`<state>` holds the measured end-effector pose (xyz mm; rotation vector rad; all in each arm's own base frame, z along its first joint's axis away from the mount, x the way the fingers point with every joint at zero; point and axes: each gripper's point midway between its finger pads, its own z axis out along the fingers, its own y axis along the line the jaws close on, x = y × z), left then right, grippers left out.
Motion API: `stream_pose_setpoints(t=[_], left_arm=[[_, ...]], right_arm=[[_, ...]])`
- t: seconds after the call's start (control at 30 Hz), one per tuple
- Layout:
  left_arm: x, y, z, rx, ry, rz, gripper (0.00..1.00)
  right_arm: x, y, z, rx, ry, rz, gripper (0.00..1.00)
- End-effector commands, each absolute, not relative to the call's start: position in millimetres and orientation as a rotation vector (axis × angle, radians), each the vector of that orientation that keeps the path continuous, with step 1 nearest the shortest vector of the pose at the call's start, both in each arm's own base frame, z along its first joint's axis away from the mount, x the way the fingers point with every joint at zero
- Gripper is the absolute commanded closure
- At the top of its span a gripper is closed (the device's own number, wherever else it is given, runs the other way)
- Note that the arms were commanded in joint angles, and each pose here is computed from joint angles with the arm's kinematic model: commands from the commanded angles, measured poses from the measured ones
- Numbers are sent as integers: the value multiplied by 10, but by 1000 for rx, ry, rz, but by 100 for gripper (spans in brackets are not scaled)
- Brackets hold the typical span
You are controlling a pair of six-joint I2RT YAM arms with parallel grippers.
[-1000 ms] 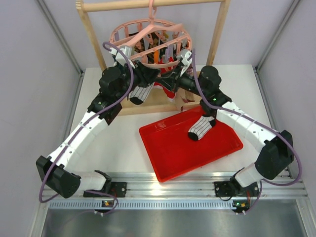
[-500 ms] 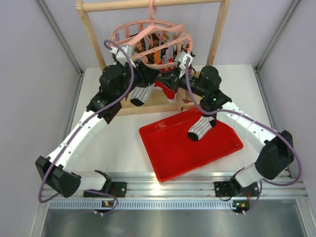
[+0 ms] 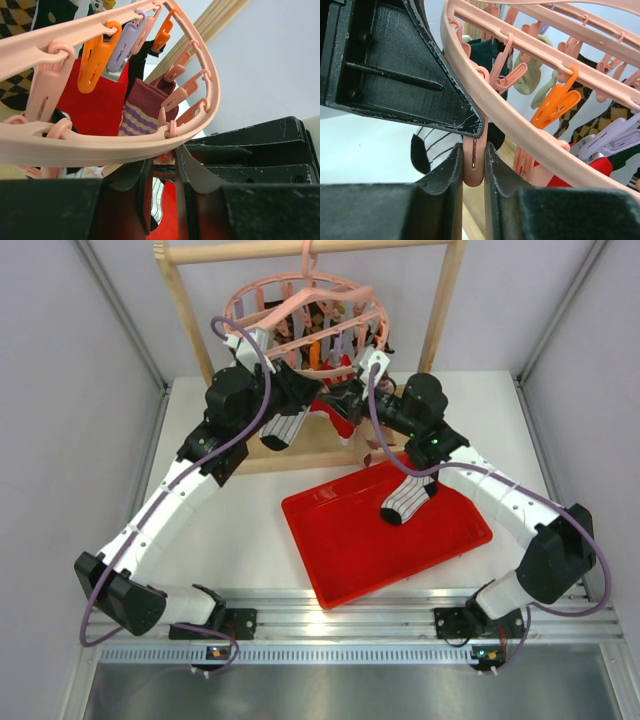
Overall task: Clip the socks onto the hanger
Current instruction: Open the clamp at the hanger, then pick up the sock from the bin.
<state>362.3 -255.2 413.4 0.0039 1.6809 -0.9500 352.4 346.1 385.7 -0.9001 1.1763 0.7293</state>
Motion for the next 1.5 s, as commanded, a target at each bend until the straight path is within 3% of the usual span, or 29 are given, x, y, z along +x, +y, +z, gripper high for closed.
stream_pose_setpoints(t=[0.0,0.03,0.1,0.2,0.33,0.57,0.77,1.0,1.13,1.47], left_arm=[[3690,-2496,4487,-37,1569,-957,91],[3688,-2504,4467,-25,1572,-954,94],[3689,-2499,4441,-21,1578,-945,100],[3686,-2493,4407,-14,1581,-936,100],[3683,-2492,4364,0,1585,-927,100],[3663,-2502,4364,29,1576,-926,100],[3669,-2518,4331,25,1580,-937,100],[3681,-2543,4311,27,1585,-946,100],[3685,-2533,4313,28,1585,-938,100],[3682,-2492,4295,20,1591,-924,100]], right_arm=[[3236,3513,4050,-979,1078,762,93],[3228,3504,4013,-979,1102,768,75],[3218,3460,3984,-972,1131,774,53],[3142,3396,3902,-973,1187,812,38],[3011,3270,3802,-937,1295,894,28],[2927,2702,3194,-755,1603,980,29],[3158,1795,2302,-357,1924,626,37],[3433,1127,1726,-12,2067,253,46],[3568,899,1408,61,2135,79,49],[3799,859,834,11,2240,-27,53]])
